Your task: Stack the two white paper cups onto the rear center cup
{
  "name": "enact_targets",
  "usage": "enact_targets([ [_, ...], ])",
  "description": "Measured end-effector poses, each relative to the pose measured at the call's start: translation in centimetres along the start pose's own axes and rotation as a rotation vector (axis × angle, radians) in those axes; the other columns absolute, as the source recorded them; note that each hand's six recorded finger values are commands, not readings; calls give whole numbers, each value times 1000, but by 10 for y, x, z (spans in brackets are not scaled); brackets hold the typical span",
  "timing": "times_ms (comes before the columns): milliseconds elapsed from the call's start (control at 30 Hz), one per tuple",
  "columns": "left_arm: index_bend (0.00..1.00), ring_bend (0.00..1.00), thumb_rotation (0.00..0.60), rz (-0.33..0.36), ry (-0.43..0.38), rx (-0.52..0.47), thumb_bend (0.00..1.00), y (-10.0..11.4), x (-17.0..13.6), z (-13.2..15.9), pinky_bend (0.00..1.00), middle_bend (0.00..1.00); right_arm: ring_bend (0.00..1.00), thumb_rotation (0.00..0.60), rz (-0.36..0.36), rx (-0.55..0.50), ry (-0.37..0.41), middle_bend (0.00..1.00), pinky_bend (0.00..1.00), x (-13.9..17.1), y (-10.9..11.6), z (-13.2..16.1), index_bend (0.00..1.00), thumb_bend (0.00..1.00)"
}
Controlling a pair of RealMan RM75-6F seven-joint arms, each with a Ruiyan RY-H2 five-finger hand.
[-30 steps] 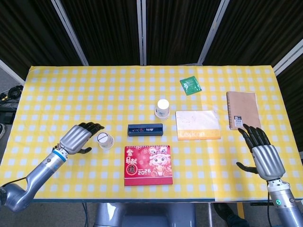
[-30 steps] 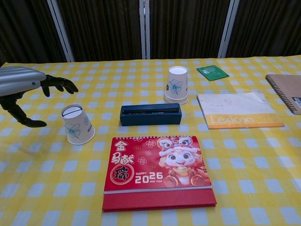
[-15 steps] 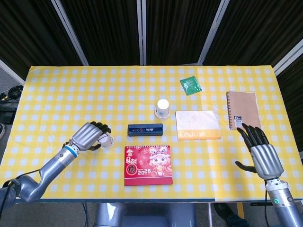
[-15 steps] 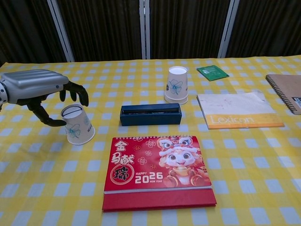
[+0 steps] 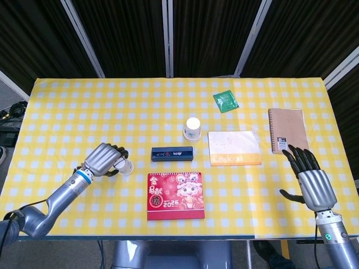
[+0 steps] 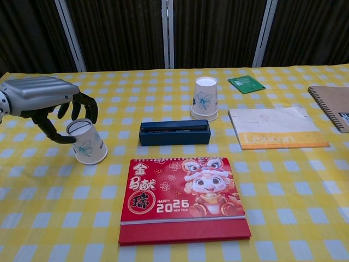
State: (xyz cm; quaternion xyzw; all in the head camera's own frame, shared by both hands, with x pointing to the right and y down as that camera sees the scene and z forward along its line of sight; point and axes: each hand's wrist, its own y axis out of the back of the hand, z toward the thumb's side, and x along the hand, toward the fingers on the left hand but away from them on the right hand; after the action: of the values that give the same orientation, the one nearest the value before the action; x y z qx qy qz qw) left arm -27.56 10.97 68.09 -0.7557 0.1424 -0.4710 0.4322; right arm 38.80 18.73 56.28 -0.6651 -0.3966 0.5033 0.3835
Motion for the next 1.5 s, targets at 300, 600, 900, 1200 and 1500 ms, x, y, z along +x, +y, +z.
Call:
enact_targets([
  [300,502,426,600,153,-20,-26,307,75,22,7,505,439,0,600,-10,-6,-13,0,0,-2,2,-3,2,0],
  [600,509,426,600,215,-85,6,307,161,81,47,507,439,0,600,-32,-10,-69,0,0,-9,6,-19,2,0],
  [900,517,426,600,197,-91,95,308,202,150,87,507,442,0,600,-34,-6,-120,0,0,-14,6,-34,2,0],
  [1200,519,426,600,146,-105,111,308,199,187,123,507,444,0,600,-39,-6,-147,0,0,-16,8,-44,2,0],
  [1500,520,426,600,85,-79,102,309,187,207,134,507,444,0,600,-49,-9,-170,0,0,-16,11,-53,2,0],
])
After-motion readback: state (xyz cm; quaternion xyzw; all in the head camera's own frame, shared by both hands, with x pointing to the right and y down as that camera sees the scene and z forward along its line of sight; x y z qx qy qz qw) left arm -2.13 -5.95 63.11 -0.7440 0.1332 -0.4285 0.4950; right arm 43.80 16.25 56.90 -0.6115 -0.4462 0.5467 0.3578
